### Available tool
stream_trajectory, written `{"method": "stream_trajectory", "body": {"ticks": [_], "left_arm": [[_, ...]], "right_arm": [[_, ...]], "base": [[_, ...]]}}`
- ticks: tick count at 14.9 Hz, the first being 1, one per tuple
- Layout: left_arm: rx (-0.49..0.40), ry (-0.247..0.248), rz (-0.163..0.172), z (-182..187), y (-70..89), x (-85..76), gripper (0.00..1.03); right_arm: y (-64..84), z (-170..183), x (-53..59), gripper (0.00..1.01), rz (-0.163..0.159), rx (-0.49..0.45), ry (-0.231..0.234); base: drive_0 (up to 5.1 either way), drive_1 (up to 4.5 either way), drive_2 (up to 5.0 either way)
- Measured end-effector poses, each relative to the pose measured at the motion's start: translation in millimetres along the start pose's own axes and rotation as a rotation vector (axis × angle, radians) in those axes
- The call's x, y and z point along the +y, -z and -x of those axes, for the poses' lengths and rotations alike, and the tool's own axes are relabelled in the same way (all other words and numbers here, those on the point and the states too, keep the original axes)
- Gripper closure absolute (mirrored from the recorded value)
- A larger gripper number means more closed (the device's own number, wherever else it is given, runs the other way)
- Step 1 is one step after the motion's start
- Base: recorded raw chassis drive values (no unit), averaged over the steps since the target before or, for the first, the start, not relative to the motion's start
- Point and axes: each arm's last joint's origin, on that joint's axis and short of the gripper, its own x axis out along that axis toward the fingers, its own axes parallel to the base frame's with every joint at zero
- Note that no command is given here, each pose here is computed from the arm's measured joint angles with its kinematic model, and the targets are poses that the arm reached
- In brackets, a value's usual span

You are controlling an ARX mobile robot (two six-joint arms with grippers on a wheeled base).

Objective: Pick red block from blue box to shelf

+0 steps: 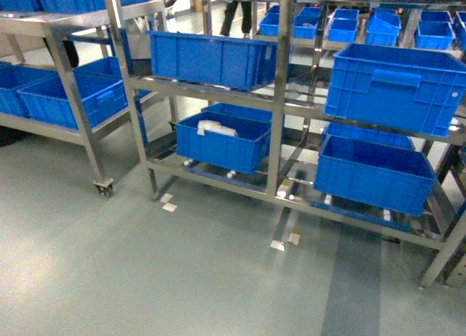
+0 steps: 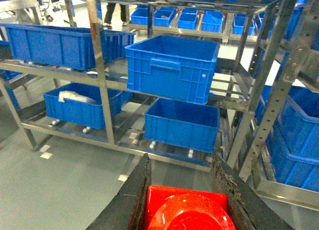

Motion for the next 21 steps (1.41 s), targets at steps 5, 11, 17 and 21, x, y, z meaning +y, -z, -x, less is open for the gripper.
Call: {"method": "stream_trajectory", "body": {"ticks": [5,11,17,21], "left_arm": [[0.000,0.000,0.000,0.0,0.0,0.0,0.05],[-0.002,0.003,0.000,0.0,-0.1,-0.2,0.05],[-0.001,0.001,0.000,0.0,-0.1,-0.1,0.05],[-0.001,0.001,0.000,0.0,-0.1,-0.1,0.05]], "right_arm": [[0.0,0.0,-0.1,0.72,0.000,0.000,0.000],[-1.4,1.0,-0.3,0.72,-0.001,-0.011,0.004],[-0.5,0.1,-0.2,0.72,0.000,-0.005,0.003],[0.6,-0.2,-0.1,0.72,0.001,0.006,0.003]], "base": [[-1.5,-1.48,-1.5],[-1.2,0.26,-2.6],[0.1,4.29,-4.1],[0.0,1.03,-1.0]]}}
